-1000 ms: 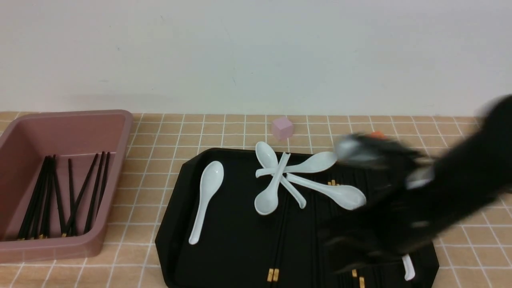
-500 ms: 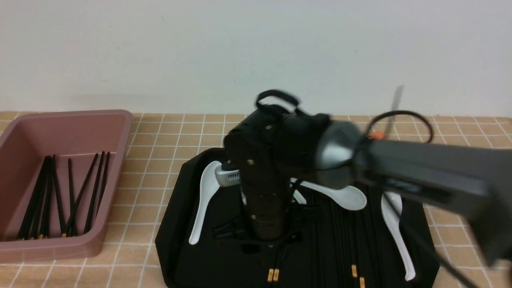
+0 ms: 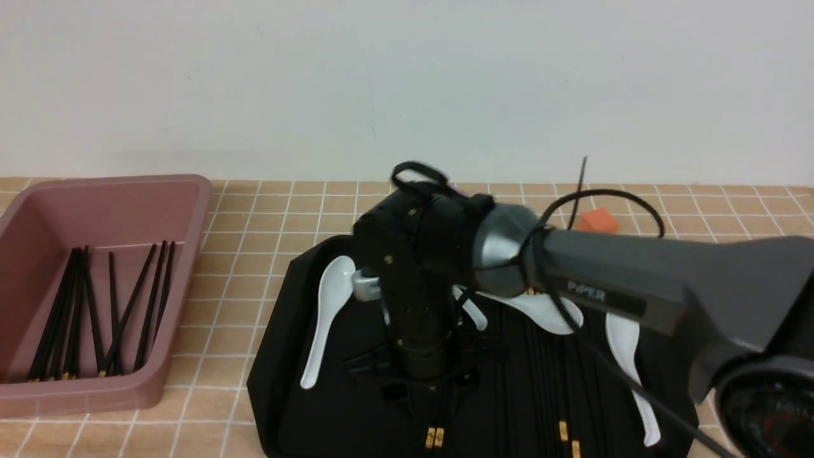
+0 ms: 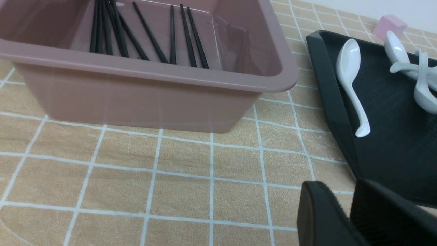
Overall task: On brown tablecloth take chopsticks from black tray and put them in box.
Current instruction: 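Move the gripper over the chopsticks on the black tray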
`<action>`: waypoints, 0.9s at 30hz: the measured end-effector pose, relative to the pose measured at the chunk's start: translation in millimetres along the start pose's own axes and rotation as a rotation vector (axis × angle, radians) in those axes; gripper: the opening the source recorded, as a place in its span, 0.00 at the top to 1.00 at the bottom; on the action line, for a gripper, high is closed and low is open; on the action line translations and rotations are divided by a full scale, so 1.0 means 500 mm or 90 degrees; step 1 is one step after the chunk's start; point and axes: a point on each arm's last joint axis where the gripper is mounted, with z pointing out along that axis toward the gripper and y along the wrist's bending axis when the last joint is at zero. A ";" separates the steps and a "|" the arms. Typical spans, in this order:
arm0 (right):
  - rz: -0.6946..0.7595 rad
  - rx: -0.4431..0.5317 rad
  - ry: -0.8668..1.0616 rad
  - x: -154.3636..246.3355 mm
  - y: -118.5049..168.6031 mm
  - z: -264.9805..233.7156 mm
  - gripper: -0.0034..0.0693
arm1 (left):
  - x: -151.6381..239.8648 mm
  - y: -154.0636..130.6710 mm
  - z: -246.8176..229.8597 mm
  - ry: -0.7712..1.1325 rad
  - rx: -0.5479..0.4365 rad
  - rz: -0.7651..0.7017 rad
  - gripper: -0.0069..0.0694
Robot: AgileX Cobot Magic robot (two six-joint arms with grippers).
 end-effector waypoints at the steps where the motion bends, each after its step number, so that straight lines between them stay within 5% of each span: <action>1: 0.015 -0.010 0.009 -0.006 -0.007 0.000 0.44 | 0.000 0.000 0.000 0.000 0.000 0.000 0.69; 19: 0.052 -0.044 0.068 -0.018 -0.006 0.038 0.46 | 0.000 0.000 0.000 0.001 0.000 0.000 0.67; 24: 0.033 -0.050 0.088 -0.016 -0.003 0.042 0.57 | 0.000 0.000 0.000 0.001 0.000 0.000 0.67; 27: 0.035 -0.066 0.104 -0.013 0.004 0.045 0.72 | 0.000 0.000 0.000 0.001 0.000 0.000 0.67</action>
